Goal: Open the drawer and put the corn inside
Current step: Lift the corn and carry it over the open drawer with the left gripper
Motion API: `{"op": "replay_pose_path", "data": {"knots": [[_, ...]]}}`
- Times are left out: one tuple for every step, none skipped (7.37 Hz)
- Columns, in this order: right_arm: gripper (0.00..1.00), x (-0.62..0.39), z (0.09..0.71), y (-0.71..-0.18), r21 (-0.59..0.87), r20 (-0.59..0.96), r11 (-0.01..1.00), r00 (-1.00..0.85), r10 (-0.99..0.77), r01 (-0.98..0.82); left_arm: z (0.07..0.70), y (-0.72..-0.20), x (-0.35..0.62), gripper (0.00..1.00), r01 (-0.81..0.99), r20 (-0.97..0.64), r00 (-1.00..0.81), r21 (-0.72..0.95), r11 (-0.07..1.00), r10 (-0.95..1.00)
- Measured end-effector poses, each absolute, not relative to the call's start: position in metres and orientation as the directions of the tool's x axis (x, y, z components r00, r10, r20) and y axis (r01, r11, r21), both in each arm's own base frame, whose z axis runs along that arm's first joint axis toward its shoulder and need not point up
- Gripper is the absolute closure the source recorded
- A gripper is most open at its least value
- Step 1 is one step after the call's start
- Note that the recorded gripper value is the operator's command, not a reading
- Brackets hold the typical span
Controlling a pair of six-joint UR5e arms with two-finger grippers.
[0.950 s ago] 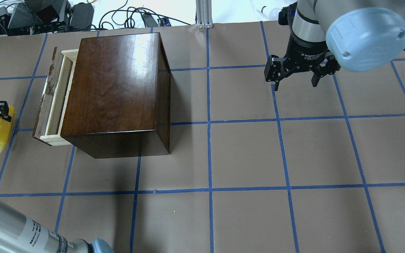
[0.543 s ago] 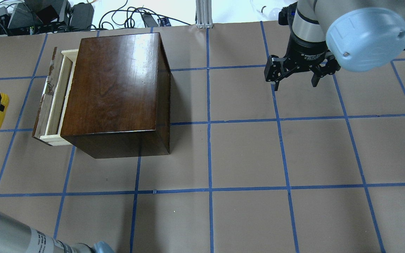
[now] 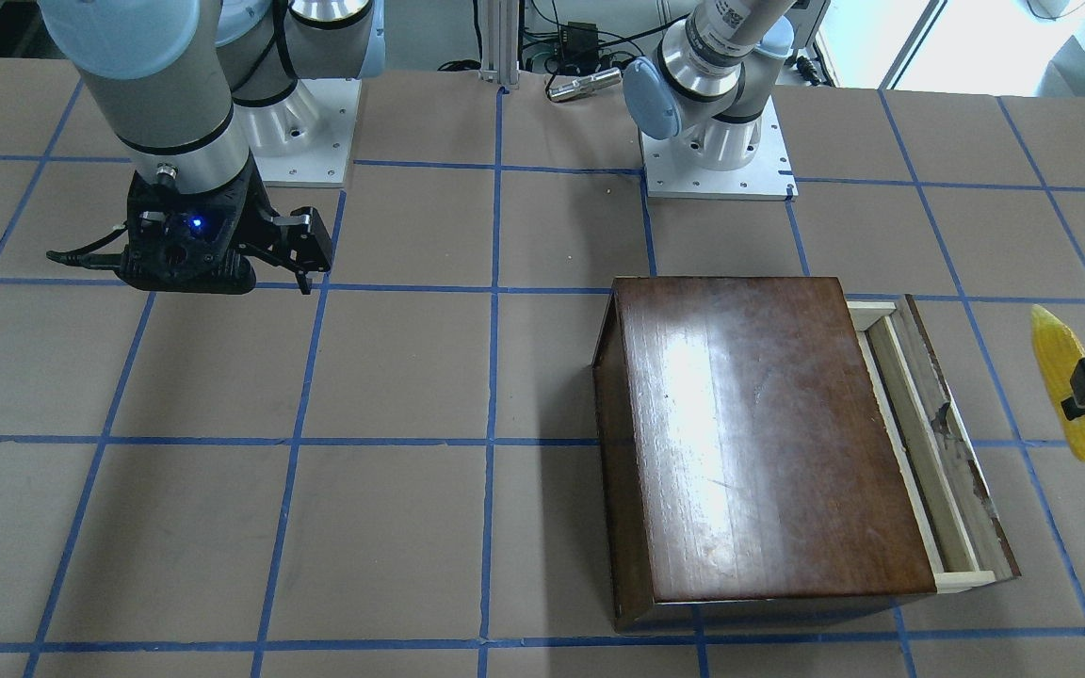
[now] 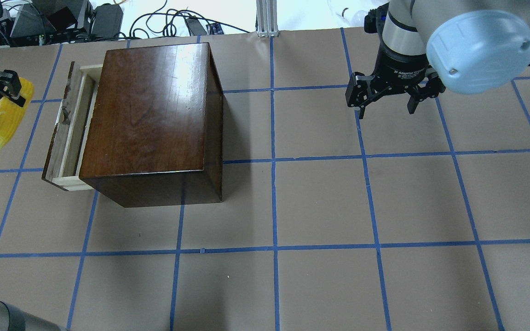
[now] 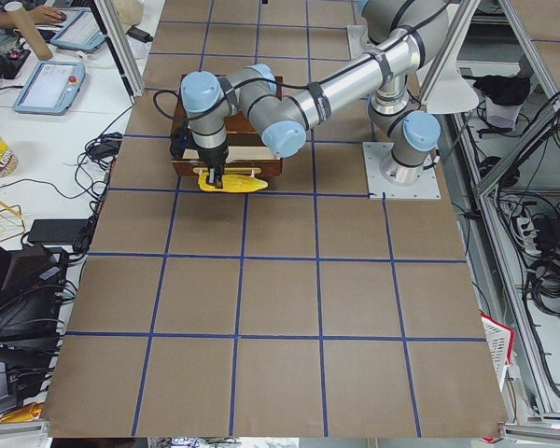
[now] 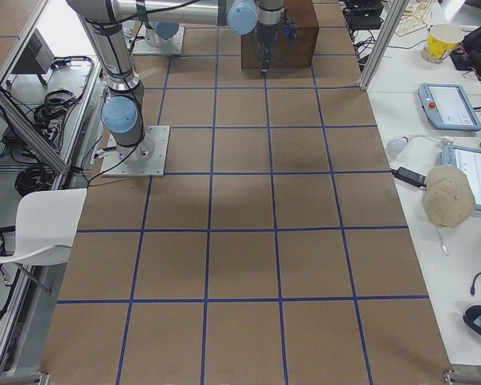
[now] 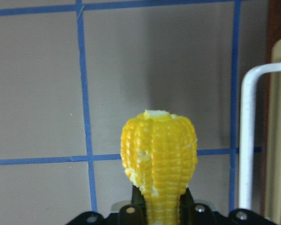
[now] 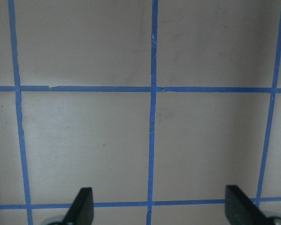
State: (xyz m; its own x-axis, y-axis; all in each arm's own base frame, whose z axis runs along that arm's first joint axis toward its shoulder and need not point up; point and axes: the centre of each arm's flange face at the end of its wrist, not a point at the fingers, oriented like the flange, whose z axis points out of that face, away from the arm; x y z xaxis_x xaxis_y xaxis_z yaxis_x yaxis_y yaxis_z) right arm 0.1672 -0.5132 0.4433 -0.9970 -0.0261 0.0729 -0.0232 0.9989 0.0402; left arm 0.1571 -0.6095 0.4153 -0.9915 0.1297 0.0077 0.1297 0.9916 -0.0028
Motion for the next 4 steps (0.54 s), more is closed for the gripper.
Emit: {"op": "replay_pose_path", "data": {"knots": [[0.0, 0.167, 0.443, -0.513, 0.04, 0.073, 0.999, -0.997, -0.026, -0.023, 0.421, -0.612, 0.129, 1.0, 0.143, 0.024, -0.989, -0.003, 0.99, 0.143], [0.0, 0.167, 0.443, -0.513, 0.04, 0.073, 0.999, -0.997, -0.026, -0.023, 0.421, -0.615, 0.108, 1.0, 0.15, 0.035, -0.988, 0.0, 0.989, 0.15], [0.0, 0.167, 0.443, -0.513, 0.04, 0.073, 0.999, -0.997, -0.026, -0.023, 0.417, -0.618, 0.093, 1.0, 0.143, 0.042, -0.989, 0.006, 0.99, 0.142], [0.0, 0.167, 0.443, -0.513, 0.04, 0.073, 0.999, -0.997, -0.026, -0.023, 0.413, -0.62, 0.085, 1.0, 0.126, 0.046, -0.991, 0.012, 0.992, 0.126]]}}
